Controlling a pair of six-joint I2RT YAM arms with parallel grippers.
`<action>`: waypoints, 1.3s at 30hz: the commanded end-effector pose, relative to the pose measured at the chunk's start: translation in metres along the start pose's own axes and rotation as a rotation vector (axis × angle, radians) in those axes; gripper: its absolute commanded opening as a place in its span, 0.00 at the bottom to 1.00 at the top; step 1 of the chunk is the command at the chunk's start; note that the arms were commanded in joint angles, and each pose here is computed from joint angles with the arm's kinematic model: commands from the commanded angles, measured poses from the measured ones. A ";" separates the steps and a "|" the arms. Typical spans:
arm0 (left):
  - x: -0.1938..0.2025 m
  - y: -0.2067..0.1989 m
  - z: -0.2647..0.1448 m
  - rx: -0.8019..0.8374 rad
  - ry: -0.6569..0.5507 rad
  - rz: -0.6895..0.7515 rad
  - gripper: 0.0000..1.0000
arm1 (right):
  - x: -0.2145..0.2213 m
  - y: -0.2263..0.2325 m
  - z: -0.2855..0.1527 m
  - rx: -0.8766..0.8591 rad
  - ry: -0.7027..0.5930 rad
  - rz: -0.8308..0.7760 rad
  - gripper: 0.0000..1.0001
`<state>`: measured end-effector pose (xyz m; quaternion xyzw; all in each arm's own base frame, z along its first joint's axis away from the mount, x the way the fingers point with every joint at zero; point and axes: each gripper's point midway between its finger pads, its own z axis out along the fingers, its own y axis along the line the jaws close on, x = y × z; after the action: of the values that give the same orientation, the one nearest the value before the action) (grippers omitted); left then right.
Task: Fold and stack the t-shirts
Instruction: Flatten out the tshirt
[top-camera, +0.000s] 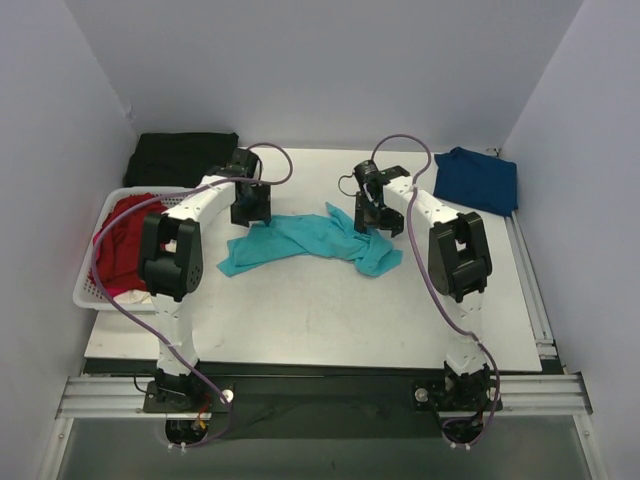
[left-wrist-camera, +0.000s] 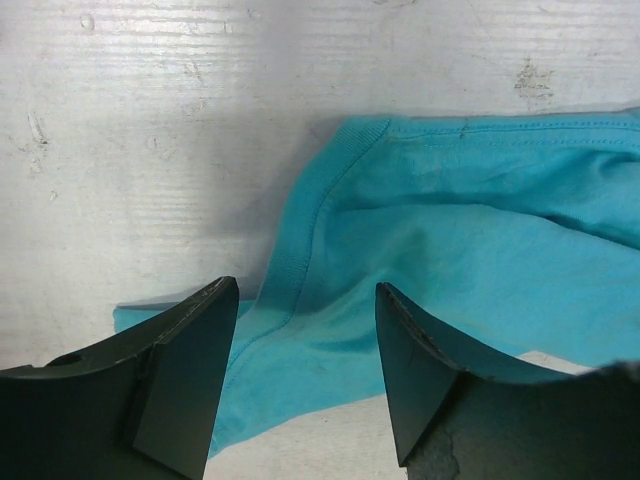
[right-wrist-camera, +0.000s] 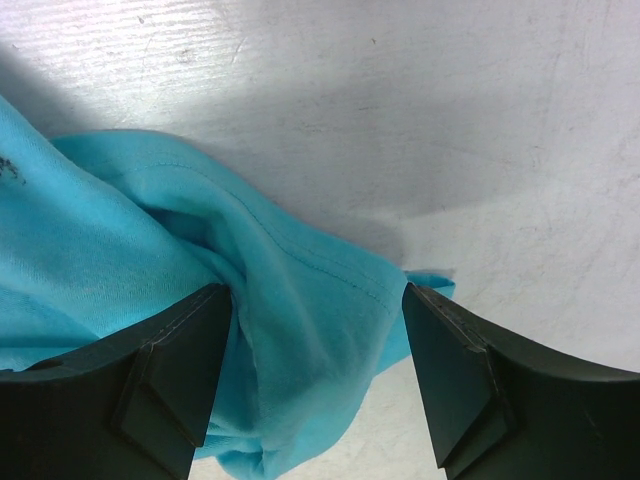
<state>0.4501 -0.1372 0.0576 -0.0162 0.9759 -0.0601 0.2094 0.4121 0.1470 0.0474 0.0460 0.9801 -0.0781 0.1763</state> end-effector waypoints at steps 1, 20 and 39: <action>-0.020 0.003 -0.022 -0.010 -0.080 -0.006 0.68 | 0.004 -0.012 -0.014 0.022 0.012 0.021 0.70; -0.028 -0.008 -0.045 0.055 -0.114 -0.004 0.00 | 0.008 -0.020 -0.016 0.039 0.013 0.061 0.67; -0.080 -0.001 -0.164 0.039 -0.392 -0.046 0.00 | -0.009 -0.008 -0.049 -0.023 -0.076 0.024 0.53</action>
<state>0.4553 -0.1295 0.2031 -0.0277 0.9287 -0.0910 0.3585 0.4025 0.1370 0.0531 0.0756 0.9791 -0.0739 0.1740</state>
